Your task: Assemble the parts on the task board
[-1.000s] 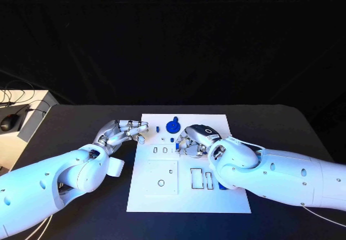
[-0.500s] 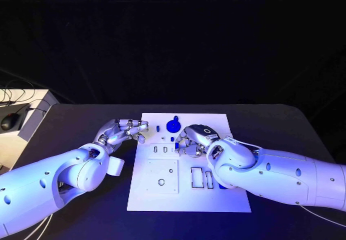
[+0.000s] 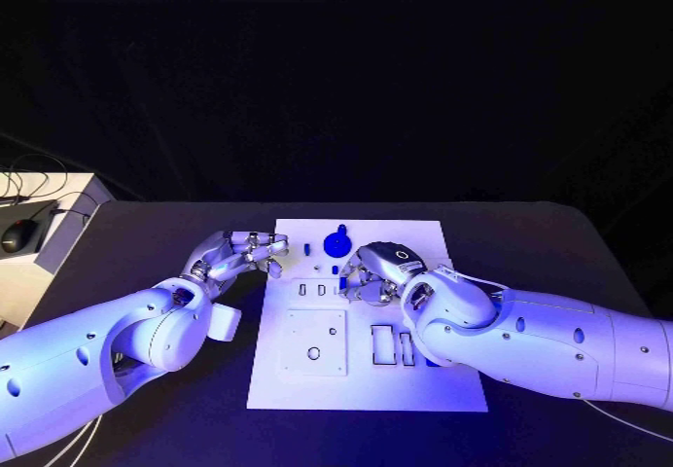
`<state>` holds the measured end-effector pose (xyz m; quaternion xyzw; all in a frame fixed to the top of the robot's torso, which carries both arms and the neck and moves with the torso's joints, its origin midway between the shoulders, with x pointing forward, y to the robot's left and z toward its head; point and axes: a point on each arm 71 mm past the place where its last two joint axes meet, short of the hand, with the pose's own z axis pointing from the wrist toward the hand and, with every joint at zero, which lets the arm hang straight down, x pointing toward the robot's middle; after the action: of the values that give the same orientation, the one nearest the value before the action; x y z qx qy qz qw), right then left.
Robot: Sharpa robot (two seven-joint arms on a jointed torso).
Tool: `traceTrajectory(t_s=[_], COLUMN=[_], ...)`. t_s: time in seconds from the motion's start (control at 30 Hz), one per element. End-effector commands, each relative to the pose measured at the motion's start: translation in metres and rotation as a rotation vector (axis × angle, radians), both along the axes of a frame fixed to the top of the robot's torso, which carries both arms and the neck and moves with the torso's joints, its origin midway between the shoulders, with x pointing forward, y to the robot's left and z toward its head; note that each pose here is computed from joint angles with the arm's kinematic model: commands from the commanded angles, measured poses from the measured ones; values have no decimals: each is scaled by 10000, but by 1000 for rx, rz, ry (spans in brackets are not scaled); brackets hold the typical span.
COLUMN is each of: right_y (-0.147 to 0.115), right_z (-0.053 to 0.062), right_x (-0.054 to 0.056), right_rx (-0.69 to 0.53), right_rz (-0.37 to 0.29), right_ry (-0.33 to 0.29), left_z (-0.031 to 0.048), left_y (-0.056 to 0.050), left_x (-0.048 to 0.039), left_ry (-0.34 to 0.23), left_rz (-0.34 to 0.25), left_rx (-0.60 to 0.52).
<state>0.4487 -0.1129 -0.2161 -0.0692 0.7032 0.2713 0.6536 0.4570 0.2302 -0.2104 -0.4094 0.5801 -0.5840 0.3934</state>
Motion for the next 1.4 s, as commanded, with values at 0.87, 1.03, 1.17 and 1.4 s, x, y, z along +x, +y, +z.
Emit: traceTrajectory(t_s=[0.87, 1.03, 1.17, 1.4], right_y=[10, 6, 5, 4], right_z=[-7, -8, -7, 0], right_x=[-7, -3, -2, -3], right_rx=[-17, -17, -16, -8], right_rz=[8, 6, 4, 1], right_ry=[-13, -13, -15, -21], left_z=[6, 5, 5, 4], left_y=[-10, -11, -11, -10], left_x=[-5, -5, -4, -4], left_ry=[-3, -3, -2, -2], left_rz=[-6, -6, -6, -6], left_rx=[-2, -2, -2, -2])
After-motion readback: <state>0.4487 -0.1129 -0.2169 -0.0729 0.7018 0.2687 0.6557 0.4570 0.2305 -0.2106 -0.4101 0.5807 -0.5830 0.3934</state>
